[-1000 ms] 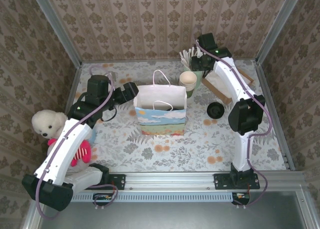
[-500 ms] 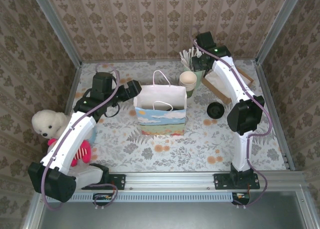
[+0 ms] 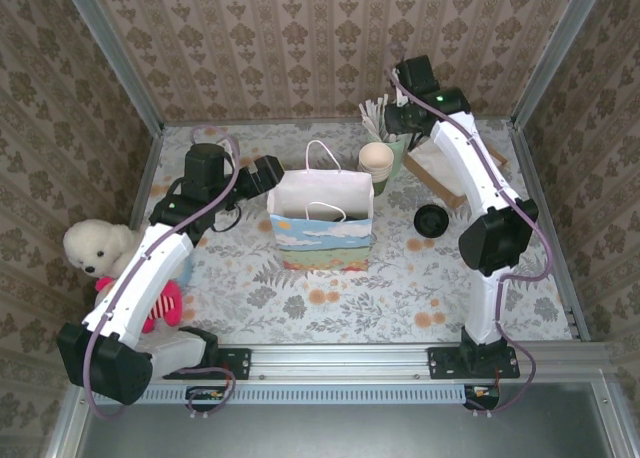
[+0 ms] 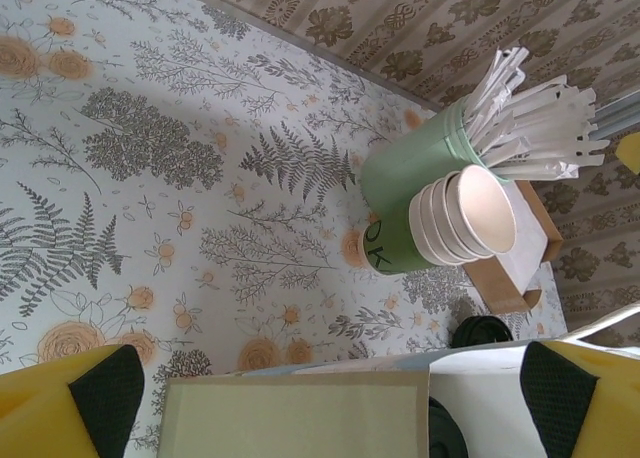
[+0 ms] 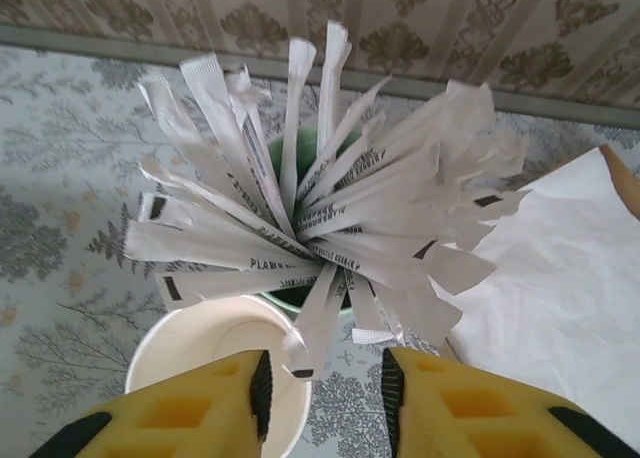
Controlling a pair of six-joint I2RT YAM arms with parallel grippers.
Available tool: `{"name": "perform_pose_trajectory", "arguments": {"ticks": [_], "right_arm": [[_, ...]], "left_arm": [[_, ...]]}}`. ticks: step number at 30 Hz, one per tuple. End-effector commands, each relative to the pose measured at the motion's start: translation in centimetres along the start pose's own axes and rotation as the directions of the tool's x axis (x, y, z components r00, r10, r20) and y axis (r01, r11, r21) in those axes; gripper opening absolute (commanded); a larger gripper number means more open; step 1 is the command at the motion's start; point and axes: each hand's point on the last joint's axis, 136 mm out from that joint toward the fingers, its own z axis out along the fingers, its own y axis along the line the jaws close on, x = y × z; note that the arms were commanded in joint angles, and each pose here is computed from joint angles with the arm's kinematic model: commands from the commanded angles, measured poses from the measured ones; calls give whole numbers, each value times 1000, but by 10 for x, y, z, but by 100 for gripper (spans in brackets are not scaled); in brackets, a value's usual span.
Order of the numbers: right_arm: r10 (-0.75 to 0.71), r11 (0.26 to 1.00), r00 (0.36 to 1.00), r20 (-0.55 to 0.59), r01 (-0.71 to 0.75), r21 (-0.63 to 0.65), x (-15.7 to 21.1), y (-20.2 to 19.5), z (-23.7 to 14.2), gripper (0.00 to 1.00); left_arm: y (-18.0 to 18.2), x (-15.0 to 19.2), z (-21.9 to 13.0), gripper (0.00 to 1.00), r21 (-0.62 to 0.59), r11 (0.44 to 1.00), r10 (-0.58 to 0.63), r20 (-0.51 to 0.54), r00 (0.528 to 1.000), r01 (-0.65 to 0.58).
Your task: Pack the takeout coffee
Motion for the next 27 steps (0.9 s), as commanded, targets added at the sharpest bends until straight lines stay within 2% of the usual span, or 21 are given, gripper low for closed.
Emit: {"name": "perform_pose_trajectory", "arguments": {"ticks": [1,8,15,19,27], "right_arm": [[26,1000,997,77,-26,-7,-23,-2,-18,41],[94,995,990,107,-92,-25,-41,-1,9,42],[182,983,973,144,-177,-47,-54,-10,26,37],[144,988,986,79,-138,-74,-41,-10,17,35],[63,998,998,-18,-63,15,-7,-26,6,35]], "left_arm": [[0,-4,-3,100,15,999,34,45,998,-35],[-5,-18,-2,100,25,993,116,113,987,-119],[-7,-25,3,100,36,984,169,164,972,-177],[-8,-24,3,100,41,981,181,159,971,-189],[-11,-23,5,100,53,981,179,147,973,-189]]}}
